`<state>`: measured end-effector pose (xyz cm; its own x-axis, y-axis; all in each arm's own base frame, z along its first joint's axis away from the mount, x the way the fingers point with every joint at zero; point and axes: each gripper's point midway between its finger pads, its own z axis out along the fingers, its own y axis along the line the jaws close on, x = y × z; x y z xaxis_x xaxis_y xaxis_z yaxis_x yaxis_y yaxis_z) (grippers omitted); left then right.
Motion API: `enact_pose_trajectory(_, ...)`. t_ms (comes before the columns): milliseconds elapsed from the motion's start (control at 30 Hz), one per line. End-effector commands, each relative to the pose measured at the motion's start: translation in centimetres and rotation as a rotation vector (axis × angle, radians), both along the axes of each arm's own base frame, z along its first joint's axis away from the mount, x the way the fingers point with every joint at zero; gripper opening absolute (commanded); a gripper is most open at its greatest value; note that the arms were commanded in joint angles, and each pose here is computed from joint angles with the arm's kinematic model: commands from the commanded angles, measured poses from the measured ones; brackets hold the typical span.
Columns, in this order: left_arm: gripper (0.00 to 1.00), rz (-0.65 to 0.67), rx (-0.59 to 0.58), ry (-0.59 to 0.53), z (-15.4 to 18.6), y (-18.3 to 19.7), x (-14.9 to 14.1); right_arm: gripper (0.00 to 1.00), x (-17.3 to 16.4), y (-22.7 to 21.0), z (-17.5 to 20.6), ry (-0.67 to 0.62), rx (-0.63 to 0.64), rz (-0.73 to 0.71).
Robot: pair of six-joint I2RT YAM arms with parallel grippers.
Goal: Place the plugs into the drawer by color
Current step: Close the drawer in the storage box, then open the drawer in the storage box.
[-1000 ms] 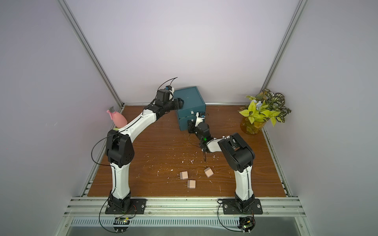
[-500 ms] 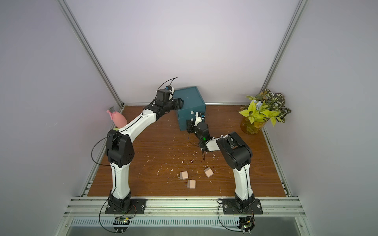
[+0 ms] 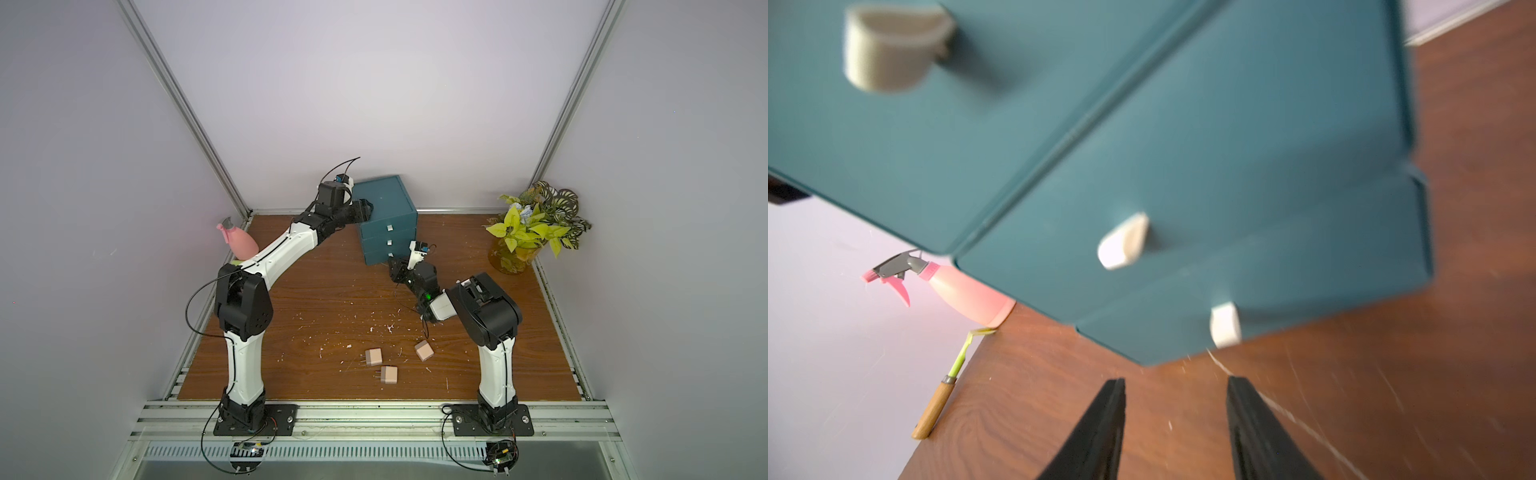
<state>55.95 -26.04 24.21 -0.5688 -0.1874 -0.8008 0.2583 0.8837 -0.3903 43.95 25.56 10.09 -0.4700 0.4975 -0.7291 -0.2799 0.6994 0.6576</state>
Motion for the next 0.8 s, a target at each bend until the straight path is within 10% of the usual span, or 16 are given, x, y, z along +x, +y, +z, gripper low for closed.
enact_pose_trajectory(0, 0.68, -0.006, 0.047, 0.072, -2.5, 0.6, -0.8, 0.46, 0.5, -0.2, 3.9, -0.073, 0.148, 0.006)
enact_pose_trajectory(767, 0.68, -0.004, 0.052, 0.075, -2.7, 0.6, -0.7, 0.37, 5.2, 1.9, -1.0, 0.098, 0.358, 0.031)
